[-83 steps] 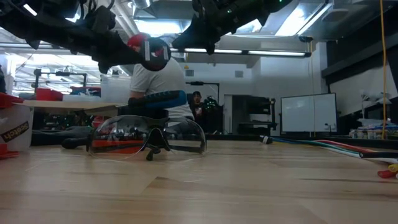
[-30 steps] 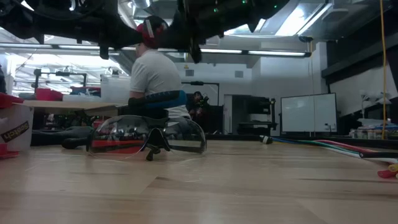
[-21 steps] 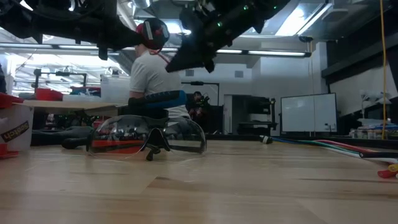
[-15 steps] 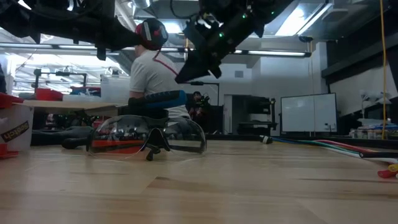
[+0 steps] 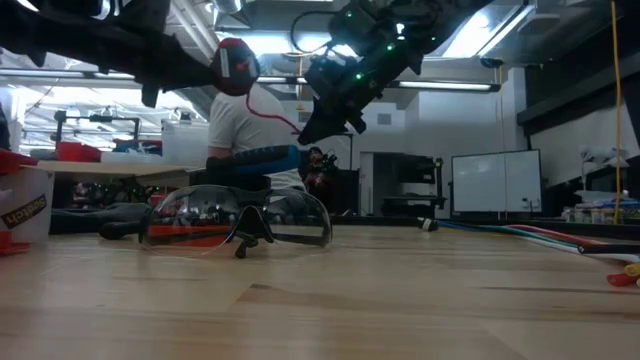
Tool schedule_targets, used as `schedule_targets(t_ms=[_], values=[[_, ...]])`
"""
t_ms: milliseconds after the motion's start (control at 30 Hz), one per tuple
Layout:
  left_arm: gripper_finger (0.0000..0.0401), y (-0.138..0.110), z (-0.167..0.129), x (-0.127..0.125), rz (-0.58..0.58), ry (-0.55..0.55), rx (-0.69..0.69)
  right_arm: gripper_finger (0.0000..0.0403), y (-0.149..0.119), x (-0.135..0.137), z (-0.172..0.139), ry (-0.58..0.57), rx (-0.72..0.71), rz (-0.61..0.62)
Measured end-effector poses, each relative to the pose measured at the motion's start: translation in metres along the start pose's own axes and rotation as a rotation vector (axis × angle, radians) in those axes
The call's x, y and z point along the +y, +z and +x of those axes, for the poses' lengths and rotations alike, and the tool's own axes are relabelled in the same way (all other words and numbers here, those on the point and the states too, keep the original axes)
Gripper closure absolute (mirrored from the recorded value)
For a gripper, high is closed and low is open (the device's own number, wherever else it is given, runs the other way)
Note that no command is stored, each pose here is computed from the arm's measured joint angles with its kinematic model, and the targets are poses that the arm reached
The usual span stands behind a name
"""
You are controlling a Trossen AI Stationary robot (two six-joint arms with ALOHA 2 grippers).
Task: Coil cords
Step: Uncoil the red wire from the black spool
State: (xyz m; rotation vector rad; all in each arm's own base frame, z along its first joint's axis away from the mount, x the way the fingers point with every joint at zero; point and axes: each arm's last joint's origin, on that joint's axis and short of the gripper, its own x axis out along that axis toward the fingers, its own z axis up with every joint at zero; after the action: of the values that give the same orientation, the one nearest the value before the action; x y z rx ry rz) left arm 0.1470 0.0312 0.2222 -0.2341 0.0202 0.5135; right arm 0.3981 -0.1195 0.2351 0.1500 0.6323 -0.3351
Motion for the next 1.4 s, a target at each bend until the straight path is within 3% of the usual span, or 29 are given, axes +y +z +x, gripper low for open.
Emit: schedule_targets(t_ms=[300,467,600,767,1133,1400], values=[[0.0401,-0.006,-0.005,-0.004,-0.017,-0.033,0.063,0.0395,0.029,-0.018,-0.032,-0.028,-0.181,0.004],[0.0401,-0.009,-0.006,-0.005,-0.015,-0.039,0.088,0.0395,0.048,-0.015,-0.053,0.027,-0.330,-0.003],[0.0401,-0.011,-0.006,-0.005,-0.022,-0.035,0.108,0.0395,0.062,-0.012,-0.066,0.118,-0.460,-0.007],[0.0401,-0.011,-0.005,-0.005,-0.023,-0.017,0.103,0.0395,0.072,-0.002,-0.075,0.326,-0.563,0.008],[0.0401,-0.009,-0.005,-0.001,-0.022,0.070,0.068,0.0395,0.063,0.059,-0.078,0.557,-0.509,-0.062],[0.0401,-0.003,-0.003,0.004,-0.041,0.124,0.013,0.0395,0.047,0.089,-0.078,0.614,-0.379,-0.103]])
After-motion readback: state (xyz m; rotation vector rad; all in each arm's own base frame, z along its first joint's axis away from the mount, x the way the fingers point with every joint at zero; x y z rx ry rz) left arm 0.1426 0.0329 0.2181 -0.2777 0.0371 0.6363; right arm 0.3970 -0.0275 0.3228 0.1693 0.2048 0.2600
